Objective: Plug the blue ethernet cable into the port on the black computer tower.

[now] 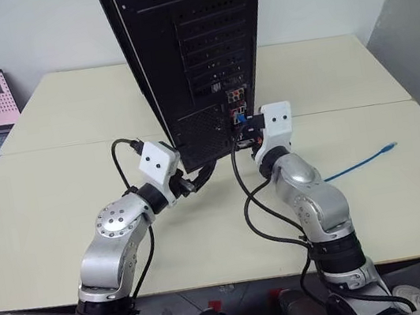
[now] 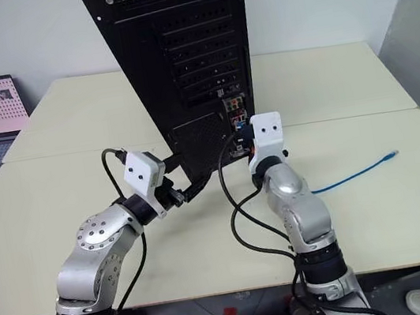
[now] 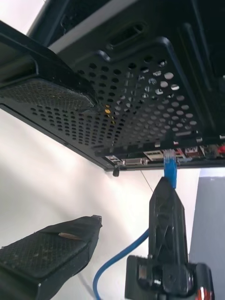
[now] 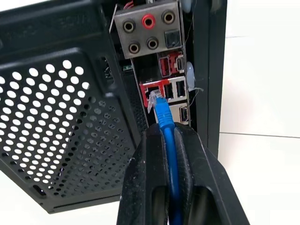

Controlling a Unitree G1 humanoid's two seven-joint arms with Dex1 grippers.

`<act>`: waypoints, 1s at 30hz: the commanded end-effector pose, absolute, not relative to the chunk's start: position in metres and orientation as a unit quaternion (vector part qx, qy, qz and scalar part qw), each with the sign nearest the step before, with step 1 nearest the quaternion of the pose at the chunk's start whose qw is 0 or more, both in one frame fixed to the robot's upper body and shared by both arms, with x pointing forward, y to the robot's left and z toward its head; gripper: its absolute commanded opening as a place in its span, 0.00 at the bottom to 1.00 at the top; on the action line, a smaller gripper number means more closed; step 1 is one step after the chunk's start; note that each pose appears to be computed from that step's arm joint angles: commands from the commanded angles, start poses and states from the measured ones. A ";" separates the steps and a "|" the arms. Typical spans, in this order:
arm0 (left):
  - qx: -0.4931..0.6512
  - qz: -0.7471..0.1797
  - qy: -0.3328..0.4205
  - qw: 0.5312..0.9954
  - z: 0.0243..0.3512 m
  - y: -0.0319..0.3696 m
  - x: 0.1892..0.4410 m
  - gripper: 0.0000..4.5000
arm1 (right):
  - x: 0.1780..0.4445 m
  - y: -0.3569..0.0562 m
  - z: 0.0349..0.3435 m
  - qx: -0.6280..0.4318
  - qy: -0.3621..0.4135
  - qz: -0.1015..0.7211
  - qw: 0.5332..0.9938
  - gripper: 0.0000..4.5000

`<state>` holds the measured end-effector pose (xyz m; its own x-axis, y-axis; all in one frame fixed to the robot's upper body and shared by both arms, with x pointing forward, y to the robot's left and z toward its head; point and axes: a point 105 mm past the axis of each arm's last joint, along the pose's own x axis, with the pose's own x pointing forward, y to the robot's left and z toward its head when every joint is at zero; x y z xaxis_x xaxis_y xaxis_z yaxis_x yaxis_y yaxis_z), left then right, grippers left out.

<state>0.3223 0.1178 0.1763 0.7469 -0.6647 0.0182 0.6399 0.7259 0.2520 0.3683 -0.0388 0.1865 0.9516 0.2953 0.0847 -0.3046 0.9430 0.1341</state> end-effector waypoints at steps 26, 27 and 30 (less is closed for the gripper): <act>0.126 -0.356 -0.076 0.923 0.185 0.116 0.319 0.81 | 0.372 -0.004 0.221 0.087 -0.078 0.181 0.976 0.00; 0.126 -0.356 -0.076 0.923 0.185 0.115 0.319 0.81 | 0.373 -0.002 0.221 0.087 -0.078 0.183 0.976 0.00; 0.126 -0.355 -0.076 0.923 0.185 0.115 0.319 0.81 | 0.373 0.002 0.219 0.086 -0.075 0.190 0.975 0.00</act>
<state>0.3218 0.1176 0.1754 0.7435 -0.6686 0.0121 0.6435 0.7202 0.2592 0.3800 -0.0243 0.1859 0.9508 0.3007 0.0742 -0.3075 0.9451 0.1108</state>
